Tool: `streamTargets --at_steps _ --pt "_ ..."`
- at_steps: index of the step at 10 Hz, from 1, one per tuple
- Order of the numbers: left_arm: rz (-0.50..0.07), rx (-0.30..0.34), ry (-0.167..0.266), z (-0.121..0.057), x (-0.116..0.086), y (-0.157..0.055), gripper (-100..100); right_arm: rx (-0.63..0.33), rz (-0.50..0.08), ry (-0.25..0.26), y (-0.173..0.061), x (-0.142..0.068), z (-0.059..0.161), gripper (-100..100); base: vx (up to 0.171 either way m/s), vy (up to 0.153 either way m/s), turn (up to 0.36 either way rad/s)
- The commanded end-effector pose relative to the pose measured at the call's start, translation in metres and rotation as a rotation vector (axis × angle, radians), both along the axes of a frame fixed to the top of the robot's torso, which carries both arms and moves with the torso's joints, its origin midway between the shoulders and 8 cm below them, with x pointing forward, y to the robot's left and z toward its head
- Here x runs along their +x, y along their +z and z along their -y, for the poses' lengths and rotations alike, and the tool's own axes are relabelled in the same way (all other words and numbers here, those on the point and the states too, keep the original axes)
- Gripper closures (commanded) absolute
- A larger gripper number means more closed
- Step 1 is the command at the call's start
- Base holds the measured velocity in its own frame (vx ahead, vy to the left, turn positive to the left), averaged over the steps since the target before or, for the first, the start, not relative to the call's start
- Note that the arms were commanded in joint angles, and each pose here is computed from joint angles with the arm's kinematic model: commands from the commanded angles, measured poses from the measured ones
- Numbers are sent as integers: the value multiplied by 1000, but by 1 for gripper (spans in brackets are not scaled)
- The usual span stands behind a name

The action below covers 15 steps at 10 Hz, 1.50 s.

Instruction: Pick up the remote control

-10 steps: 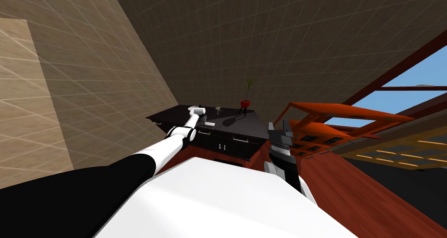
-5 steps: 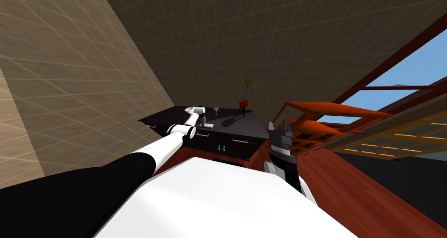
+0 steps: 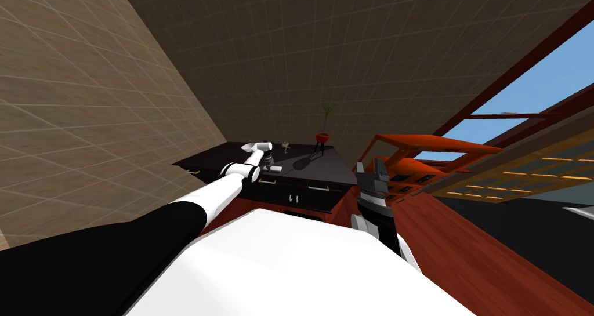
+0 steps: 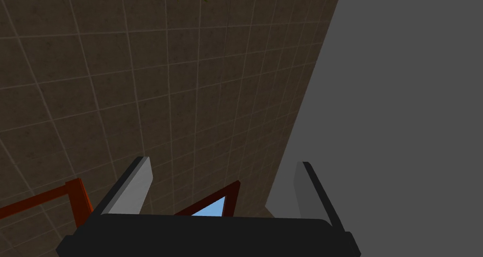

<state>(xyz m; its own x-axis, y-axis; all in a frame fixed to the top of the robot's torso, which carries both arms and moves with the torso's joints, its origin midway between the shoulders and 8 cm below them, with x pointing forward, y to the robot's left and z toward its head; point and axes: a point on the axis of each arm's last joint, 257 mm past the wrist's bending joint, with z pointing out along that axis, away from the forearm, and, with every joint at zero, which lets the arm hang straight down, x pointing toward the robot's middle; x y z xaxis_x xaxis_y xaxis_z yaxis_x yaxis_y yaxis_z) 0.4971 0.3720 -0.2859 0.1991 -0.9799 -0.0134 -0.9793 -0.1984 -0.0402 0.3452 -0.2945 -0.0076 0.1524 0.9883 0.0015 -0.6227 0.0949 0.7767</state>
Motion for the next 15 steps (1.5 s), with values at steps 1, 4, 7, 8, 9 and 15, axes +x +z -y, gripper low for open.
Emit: streamTargets --at_steps 1,4,7,8,9,15 --pt "0 0 0 0 0 0 -100 0 0 0 0 0 0 0 7 6 -8" --pt "-2 -1 1 2 -3 -17 -100 0 0 0 0 0 0 0 8 6 -4" --pt "-2 -1 1 2 -3 -21 100 0 0 0 0 0 0 0 4 4 -2" --pt "-4 -2 1 2 -4 -21 100 0 0 0 0 0 0 0 -1 0 -10" --pt "-3 -1 -2 2 -4 -21 100 0 0 0 0 0 0 0 0 0 0" --pt "-3 -1 0 0 -1 0 100 0 0 0 0 0 0 0 -6 -5 4"
